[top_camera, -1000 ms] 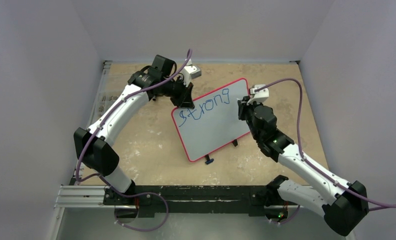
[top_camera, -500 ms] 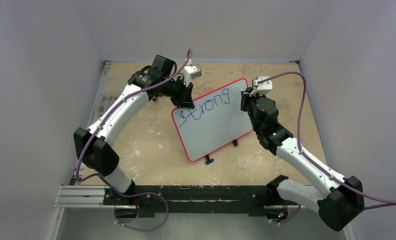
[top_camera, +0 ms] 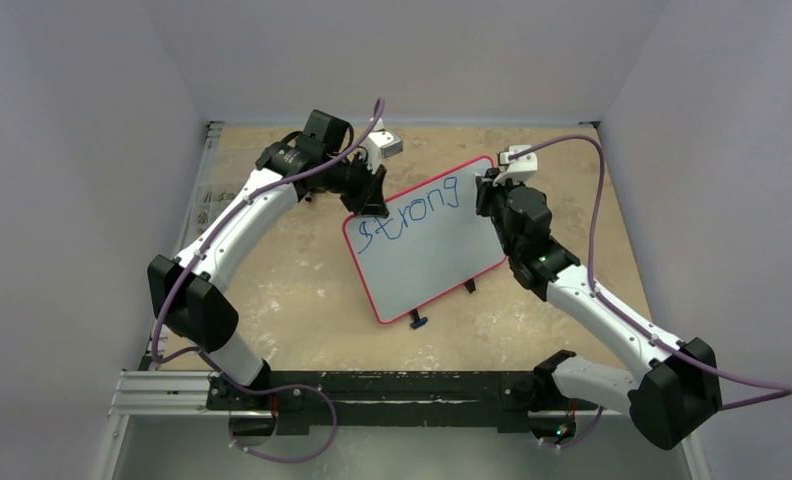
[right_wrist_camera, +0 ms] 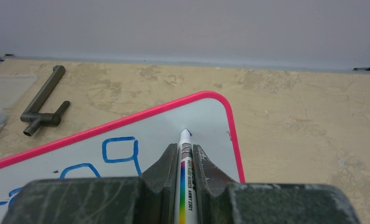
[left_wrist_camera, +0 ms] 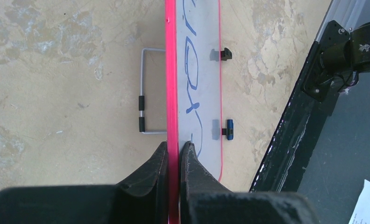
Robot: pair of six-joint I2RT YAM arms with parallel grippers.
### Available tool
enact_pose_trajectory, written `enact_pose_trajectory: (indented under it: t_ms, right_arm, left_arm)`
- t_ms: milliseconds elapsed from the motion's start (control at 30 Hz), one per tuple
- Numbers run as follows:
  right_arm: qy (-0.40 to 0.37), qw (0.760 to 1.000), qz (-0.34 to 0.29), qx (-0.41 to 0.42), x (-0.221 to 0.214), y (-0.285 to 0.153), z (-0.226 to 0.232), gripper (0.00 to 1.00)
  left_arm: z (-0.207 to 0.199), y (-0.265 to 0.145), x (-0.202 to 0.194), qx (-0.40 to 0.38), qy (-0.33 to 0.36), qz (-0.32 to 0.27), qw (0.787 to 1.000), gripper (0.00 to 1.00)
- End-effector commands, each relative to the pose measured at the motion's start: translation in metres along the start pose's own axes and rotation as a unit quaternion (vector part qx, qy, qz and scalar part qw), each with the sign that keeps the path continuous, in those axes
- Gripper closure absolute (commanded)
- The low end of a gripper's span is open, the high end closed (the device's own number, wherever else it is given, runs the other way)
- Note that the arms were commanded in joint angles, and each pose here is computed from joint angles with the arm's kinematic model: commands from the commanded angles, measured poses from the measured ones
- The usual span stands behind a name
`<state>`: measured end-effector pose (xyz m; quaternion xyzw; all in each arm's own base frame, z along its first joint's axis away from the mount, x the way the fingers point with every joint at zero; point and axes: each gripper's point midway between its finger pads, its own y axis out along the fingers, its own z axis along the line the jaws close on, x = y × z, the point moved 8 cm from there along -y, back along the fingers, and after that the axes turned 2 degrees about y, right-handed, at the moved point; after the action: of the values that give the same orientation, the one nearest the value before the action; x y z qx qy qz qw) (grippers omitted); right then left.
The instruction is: Write a sentence on the whiteboard
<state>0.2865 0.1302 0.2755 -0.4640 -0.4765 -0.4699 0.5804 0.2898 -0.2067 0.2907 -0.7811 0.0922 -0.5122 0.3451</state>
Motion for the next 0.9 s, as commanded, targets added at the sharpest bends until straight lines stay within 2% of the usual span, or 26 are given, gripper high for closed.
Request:
enact_pose_trajectory:
  t_ms: [0,467,867]
  right_arm:
    - [0.018,0.998,-0.036,0.044,0.024,0.002,0.012,1.0]
    - [0.026,0.996,0.014,0.081,-0.01,-0.008,0.014,1.0]
    - [0.022,0.999,0.036,0.024,-0.026,-0.014,-0.001,1.0]
  left_arm:
    - [0.012,0.008,-0.017,0.044,0.05,0.06,0.996,1.0]
    - [0.012,0.007,-0.017,0.045,0.05,0.059,0.996,1.0]
    - [0.012,0.006,-0.017,0.045,0.051,0.058,0.996,1.0]
